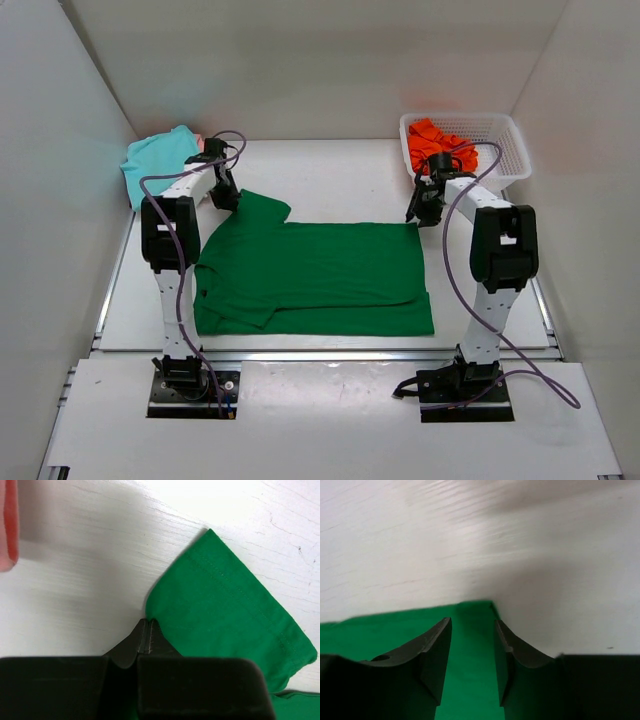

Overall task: Fold and stack the t-shirts
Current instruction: Grap the side of the flattened tshirt furthest away from the robot with both arms

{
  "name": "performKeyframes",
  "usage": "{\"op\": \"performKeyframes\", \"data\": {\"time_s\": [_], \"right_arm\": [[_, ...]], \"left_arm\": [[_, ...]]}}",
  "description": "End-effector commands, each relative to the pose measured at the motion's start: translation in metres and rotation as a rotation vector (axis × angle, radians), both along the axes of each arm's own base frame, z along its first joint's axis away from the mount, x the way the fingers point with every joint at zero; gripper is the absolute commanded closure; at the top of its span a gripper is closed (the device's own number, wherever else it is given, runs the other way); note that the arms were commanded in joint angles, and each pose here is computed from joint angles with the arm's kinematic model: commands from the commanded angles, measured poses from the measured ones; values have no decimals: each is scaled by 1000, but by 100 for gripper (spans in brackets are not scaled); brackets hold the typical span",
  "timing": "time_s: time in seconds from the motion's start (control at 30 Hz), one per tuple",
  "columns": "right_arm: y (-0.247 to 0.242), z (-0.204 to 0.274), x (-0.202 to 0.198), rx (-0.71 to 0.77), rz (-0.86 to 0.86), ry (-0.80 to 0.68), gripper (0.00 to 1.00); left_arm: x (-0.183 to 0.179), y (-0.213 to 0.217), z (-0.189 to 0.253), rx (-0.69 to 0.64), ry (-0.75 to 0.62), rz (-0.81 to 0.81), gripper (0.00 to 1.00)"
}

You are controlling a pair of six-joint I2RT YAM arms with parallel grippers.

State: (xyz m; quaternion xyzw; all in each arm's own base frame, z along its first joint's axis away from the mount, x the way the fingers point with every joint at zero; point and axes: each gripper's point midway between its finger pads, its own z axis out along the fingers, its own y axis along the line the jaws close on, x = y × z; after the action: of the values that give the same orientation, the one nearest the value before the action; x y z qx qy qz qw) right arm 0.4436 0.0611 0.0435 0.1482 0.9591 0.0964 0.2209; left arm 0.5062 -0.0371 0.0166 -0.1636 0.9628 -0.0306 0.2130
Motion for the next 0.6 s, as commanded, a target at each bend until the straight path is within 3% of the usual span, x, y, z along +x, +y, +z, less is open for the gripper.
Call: {"op": "performKeyframes", "data": {"time_s": [0.0, 0.07, 0.13, 0.17, 0.23, 0.27, 0.57], "right_arm": [[-8, -4, 18, -80, -84, -20, 63], [-11, -11, 16, -124, -96, 4, 56], [-5, -18, 14, -133, -77, 15, 61], [-9, -24, 12, -134, -84, 32, 70], [-9, -31, 9, -144, -80, 52, 80], [-7, -35, 6, -140, -71, 68, 98], [-5, 10, 29, -176, -13, -51, 100]], "left_arm": [[-2, 0, 8, -34, -16, 14, 100], [-3, -2, 10, -38, -17, 11, 100], [-4, -1, 9, -35, -14, 14, 100], [-7, -3, 8, -54, -6, 13, 100], [-5, -2, 9, -59, -12, 15, 100], [-4, 3, 9, -53, -12, 26, 100], [9, 3, 43, -89, -91, 41, 100]]}}
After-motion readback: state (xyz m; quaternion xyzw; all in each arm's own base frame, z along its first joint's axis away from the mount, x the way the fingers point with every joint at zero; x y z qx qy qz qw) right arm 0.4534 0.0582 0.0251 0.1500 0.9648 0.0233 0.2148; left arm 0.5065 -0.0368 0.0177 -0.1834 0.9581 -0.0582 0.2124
